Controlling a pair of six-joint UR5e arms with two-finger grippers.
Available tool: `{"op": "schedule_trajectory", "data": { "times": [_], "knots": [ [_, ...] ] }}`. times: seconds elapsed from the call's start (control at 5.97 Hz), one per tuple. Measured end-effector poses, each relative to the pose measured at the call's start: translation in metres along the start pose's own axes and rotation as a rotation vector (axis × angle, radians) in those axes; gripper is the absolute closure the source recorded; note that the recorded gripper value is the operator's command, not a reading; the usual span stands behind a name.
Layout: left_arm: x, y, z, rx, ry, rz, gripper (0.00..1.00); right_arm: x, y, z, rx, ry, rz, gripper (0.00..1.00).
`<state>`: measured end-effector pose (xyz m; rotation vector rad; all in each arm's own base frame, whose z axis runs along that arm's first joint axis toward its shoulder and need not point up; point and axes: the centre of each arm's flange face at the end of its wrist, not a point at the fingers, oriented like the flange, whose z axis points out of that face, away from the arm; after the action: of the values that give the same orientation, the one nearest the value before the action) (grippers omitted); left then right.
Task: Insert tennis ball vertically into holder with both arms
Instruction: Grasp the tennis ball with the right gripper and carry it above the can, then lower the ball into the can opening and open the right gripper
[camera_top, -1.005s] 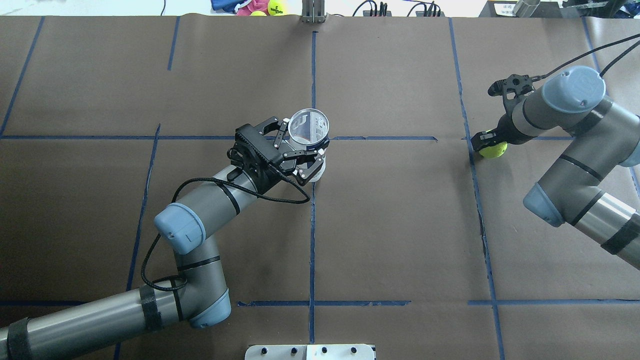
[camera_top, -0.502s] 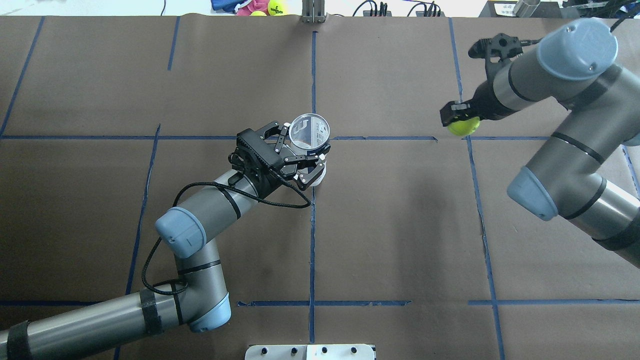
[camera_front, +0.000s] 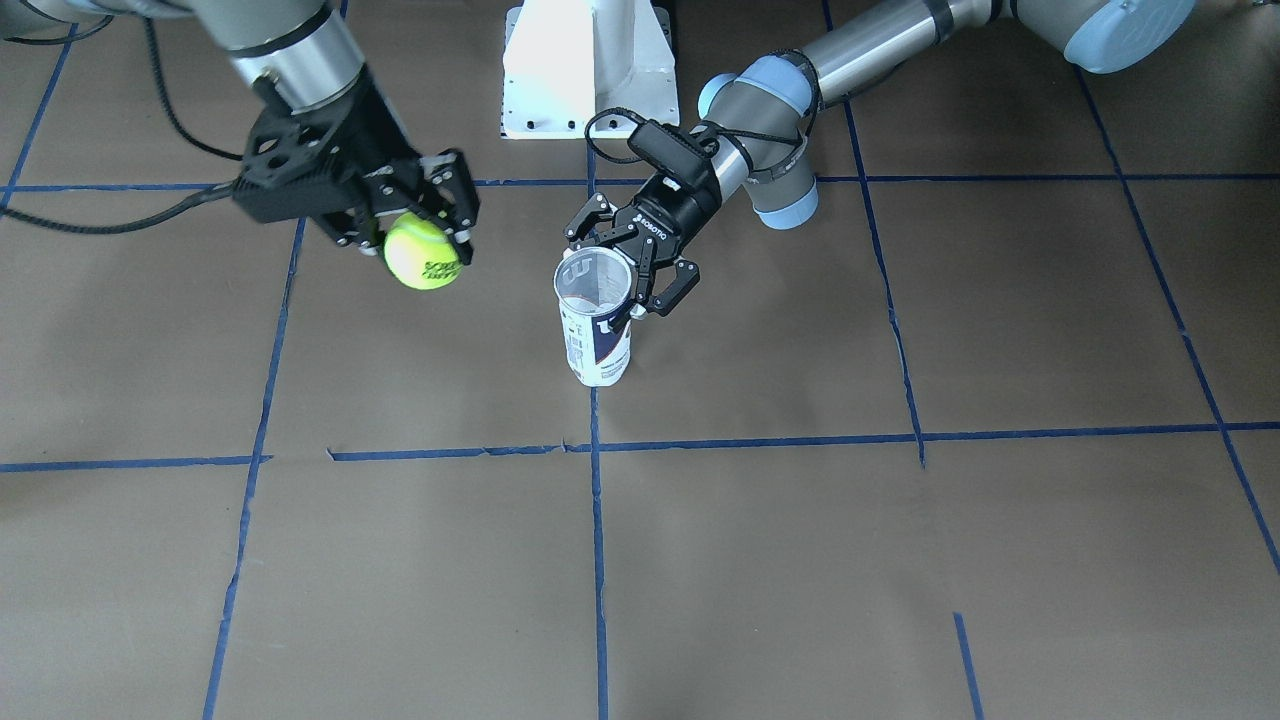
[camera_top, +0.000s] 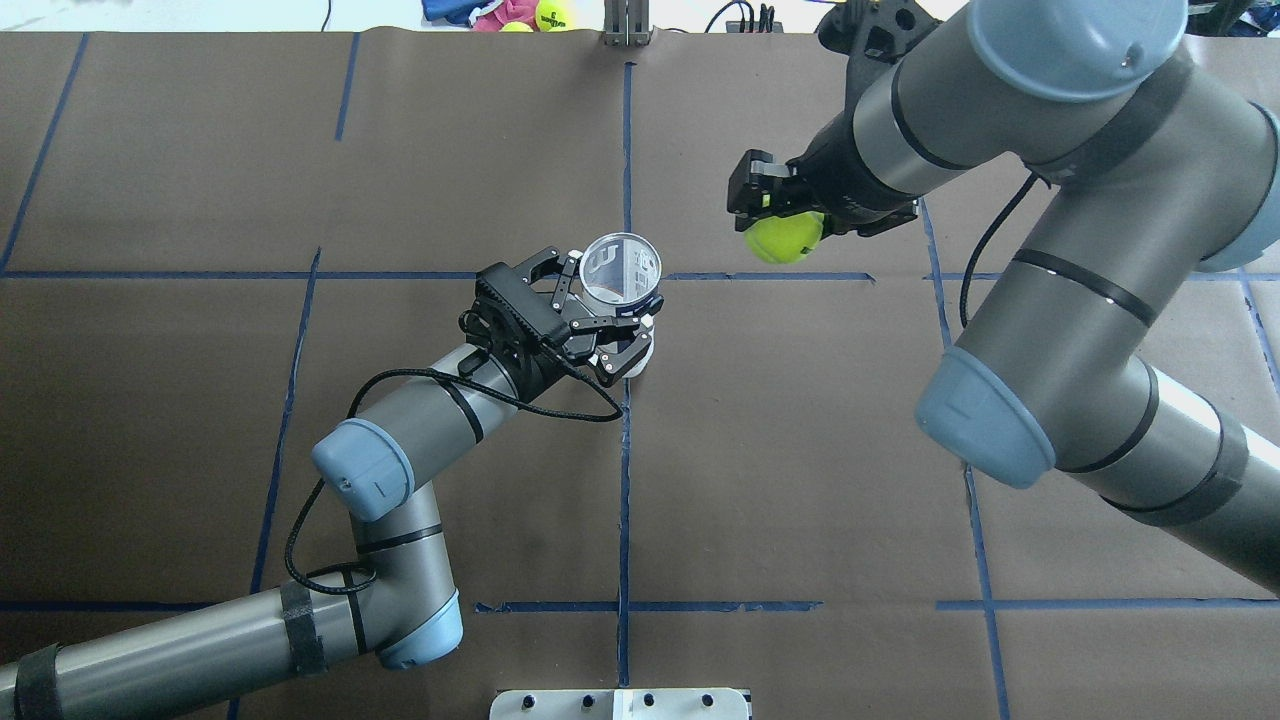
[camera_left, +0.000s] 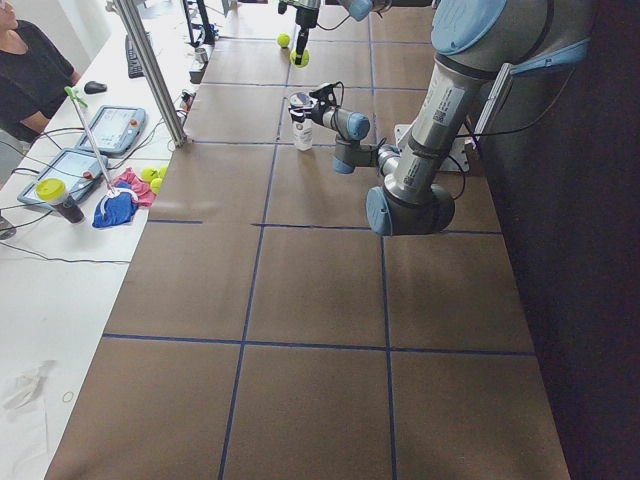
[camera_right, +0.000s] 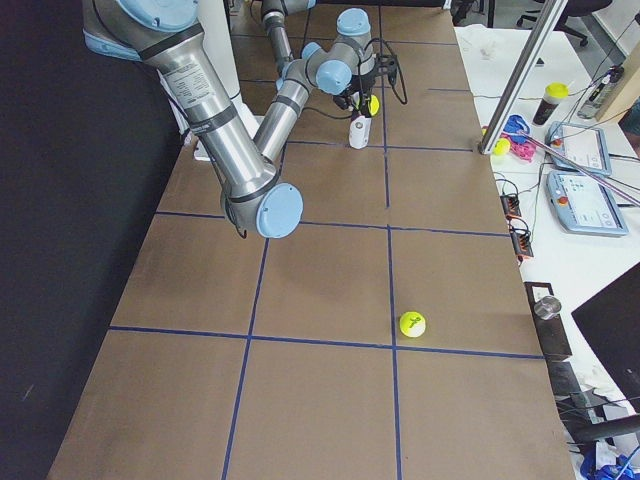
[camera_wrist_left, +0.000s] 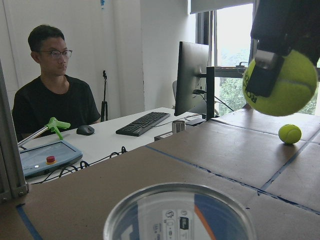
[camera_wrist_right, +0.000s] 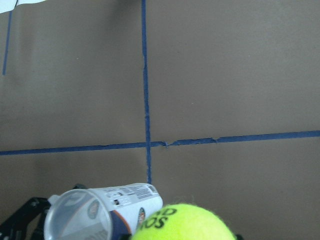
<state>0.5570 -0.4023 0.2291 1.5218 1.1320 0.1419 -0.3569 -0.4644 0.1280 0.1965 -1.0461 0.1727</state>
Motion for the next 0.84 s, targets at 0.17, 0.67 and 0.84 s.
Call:
{"op": "schedule_trajectory", "data": {
  "times": [0.17,0.67,0.84],
  "knots": [
    [0.000,0.000,0.000,0.000,0.000,-0.002,0.18,-0.032,0.012,0.004,0.012,-0.020,0.026,0.92],
    [0.001,-0.001,0.000,0.003,0.001,-0.005,0.13,-0.090,0.016,0.030,0.038,-0.013,0.064,0.90],
    [0.001,-0.001,0.000,0.007,0.003,-0.007,0.11,-0.099,0.015,0.039,0.044,0.000,0.068,0.89]
  ]
}}
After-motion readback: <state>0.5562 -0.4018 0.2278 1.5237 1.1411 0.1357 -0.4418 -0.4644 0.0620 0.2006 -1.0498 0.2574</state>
